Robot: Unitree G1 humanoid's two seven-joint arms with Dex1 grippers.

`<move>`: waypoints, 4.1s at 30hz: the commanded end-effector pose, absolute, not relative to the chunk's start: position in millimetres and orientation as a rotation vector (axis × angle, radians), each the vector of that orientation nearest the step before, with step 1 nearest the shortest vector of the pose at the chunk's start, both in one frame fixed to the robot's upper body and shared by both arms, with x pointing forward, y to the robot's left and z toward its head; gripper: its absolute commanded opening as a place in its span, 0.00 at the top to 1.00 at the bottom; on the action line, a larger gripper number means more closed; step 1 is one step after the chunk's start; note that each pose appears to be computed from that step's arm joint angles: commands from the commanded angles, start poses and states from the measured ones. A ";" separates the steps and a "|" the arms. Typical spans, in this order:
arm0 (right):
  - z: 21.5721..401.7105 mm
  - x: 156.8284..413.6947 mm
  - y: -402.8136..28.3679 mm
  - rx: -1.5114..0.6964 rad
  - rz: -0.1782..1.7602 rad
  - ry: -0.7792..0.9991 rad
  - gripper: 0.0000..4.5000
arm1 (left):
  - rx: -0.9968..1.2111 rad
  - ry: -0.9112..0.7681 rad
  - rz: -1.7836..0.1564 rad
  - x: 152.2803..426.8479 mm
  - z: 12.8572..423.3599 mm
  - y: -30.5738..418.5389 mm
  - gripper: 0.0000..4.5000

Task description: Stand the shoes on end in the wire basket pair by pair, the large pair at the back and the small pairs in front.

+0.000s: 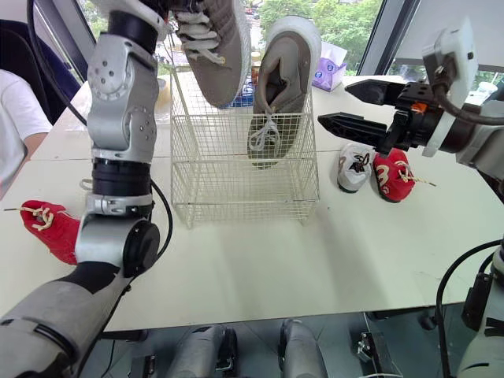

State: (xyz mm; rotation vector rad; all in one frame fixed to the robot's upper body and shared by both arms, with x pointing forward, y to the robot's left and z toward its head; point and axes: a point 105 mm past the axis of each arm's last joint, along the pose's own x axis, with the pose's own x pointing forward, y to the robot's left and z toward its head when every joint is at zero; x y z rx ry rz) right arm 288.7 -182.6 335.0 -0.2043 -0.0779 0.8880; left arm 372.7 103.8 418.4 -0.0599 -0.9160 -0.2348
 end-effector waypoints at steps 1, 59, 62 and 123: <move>348.8 287.0 -179.8 -0.232 0.901 -0.138 0.00 | 0.009 -0.956 -0.151 359.0 410.7 103.1 0.99; 150.8 330.1 -227.5 0.059 0.101 -0.031 0.00 | -0.179 0.139 -1.048 202.7 206.1 102.7 0.01; 141.8 339.2 -232.5 0.053 0.044 -0.022 0.00 | -0.159 0.144 -1.065 201.0 204.7 96.9 0.01; 426.0 266.1 -102.6 -0.620 1.171 -0.806 0.73 | -0.456 -0.165 -1.196 257.7 383.5 184.9 0.00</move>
